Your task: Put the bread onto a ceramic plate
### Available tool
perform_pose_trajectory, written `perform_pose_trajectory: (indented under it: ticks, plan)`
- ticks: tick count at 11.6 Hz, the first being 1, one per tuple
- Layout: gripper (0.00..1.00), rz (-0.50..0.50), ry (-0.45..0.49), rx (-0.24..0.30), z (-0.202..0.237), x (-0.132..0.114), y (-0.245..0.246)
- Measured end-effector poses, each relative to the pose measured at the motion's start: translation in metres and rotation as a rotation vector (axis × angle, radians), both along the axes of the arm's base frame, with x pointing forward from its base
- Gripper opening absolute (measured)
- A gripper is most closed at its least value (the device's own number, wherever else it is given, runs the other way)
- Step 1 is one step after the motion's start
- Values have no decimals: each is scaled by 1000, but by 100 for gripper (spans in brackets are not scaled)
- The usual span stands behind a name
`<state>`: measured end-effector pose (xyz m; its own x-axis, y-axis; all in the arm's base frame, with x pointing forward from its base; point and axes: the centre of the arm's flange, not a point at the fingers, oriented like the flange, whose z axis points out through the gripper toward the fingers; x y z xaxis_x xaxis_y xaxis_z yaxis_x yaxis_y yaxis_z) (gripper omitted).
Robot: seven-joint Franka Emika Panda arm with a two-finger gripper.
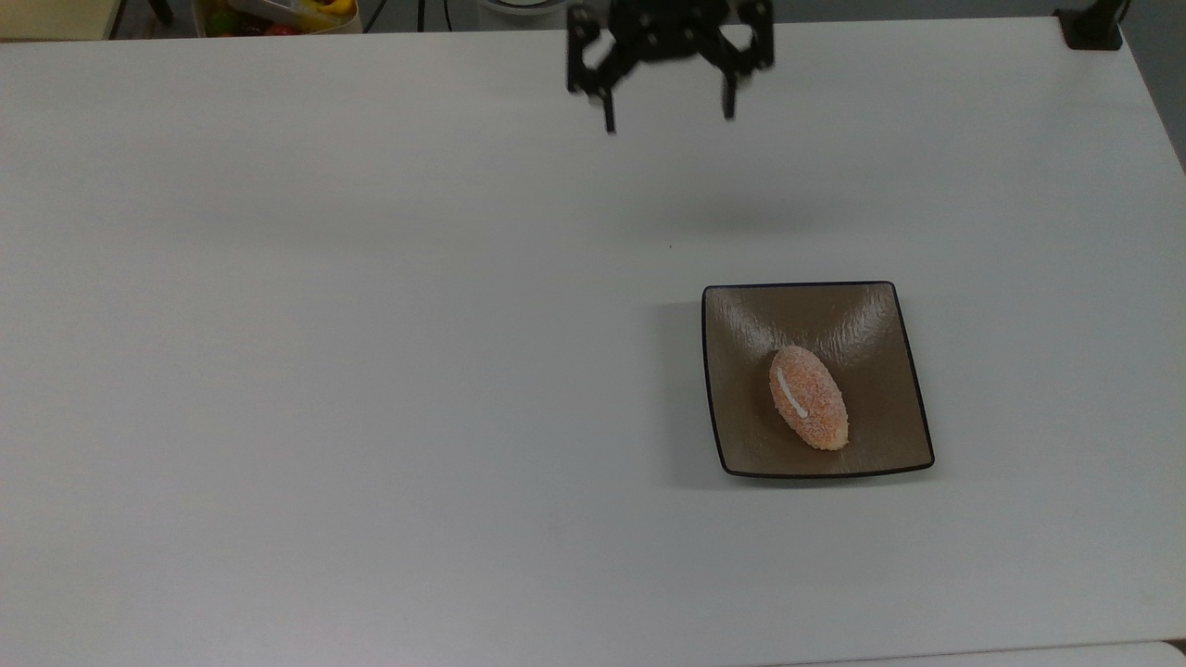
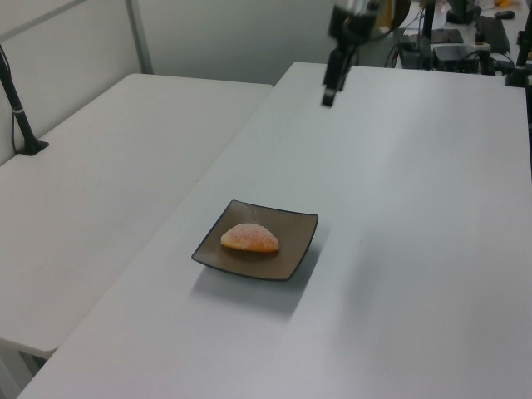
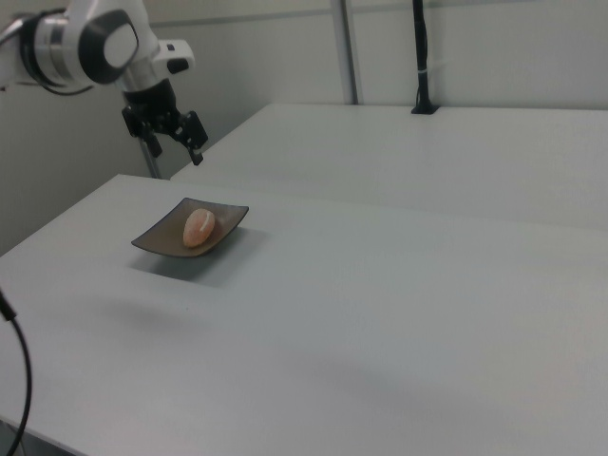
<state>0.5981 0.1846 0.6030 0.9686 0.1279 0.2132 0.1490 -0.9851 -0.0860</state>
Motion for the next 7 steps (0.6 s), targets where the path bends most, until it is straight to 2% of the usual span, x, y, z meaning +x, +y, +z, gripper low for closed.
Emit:
perform_pose_trajectory:
  ticks: [4,7]
  plan:
    - [100,-90,165,-39,41,-54,-74]
    - [100,-156,227,-39,40,-79,-119]
